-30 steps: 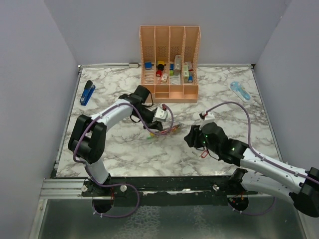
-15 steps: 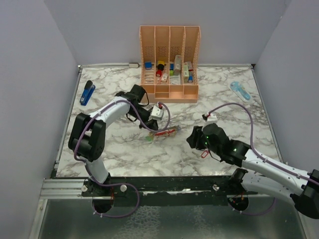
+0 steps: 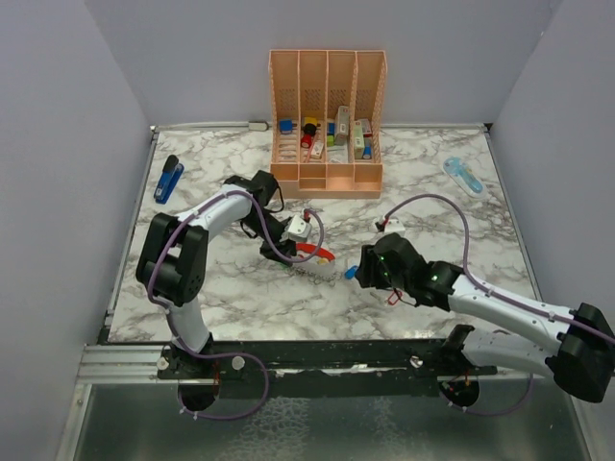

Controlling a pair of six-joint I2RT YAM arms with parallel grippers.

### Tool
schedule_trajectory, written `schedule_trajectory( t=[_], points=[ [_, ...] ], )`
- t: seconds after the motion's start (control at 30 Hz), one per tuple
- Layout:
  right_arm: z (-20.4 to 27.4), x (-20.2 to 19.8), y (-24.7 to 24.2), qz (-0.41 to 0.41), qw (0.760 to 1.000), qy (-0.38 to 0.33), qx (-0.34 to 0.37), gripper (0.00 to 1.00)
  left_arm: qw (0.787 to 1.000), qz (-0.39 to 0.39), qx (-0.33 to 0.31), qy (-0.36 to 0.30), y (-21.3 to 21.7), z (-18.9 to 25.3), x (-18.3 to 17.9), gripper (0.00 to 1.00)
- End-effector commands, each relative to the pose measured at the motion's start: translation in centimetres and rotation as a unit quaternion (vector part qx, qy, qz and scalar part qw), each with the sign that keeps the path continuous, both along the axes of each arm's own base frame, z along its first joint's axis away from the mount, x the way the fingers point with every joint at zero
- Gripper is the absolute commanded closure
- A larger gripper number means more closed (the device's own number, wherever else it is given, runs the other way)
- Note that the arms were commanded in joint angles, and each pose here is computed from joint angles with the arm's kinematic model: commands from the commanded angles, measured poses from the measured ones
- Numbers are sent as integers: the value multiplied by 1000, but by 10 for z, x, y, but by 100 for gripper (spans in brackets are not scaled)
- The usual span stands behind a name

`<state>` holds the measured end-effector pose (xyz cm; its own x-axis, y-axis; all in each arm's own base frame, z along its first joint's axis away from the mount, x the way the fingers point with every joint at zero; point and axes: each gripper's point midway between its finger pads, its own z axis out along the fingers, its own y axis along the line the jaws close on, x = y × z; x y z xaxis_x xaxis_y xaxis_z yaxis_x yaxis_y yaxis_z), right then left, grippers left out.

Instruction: Put the keys on the keyring

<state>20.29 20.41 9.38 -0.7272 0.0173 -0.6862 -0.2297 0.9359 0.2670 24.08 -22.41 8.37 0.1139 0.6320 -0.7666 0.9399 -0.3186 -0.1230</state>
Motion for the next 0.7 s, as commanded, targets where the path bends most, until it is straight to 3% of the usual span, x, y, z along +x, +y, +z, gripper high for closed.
schedule_trajectory(
  t=[0.0, 0.23, 0.4, 0.67],
  points=[
    [17, 3, 36, 82, 996, -16, 35, 50, 1000, 0, -12, -18, -3, 12, 3, 63],
    [5, 4, 66, 156, 988, 5, 22, 52, 993, 54, -47, -98, -9, 30, 31, 64],
    [10, 18, 86, 168, 986, 3, 23, 55, 984, 140, -65, -90, 6, 42, 63, 65],
    [-6, 17, 123, 165, 980, 69, 81, 61, 979, 179, -64, -79, 23, 35, 69, 65]
  ],
)
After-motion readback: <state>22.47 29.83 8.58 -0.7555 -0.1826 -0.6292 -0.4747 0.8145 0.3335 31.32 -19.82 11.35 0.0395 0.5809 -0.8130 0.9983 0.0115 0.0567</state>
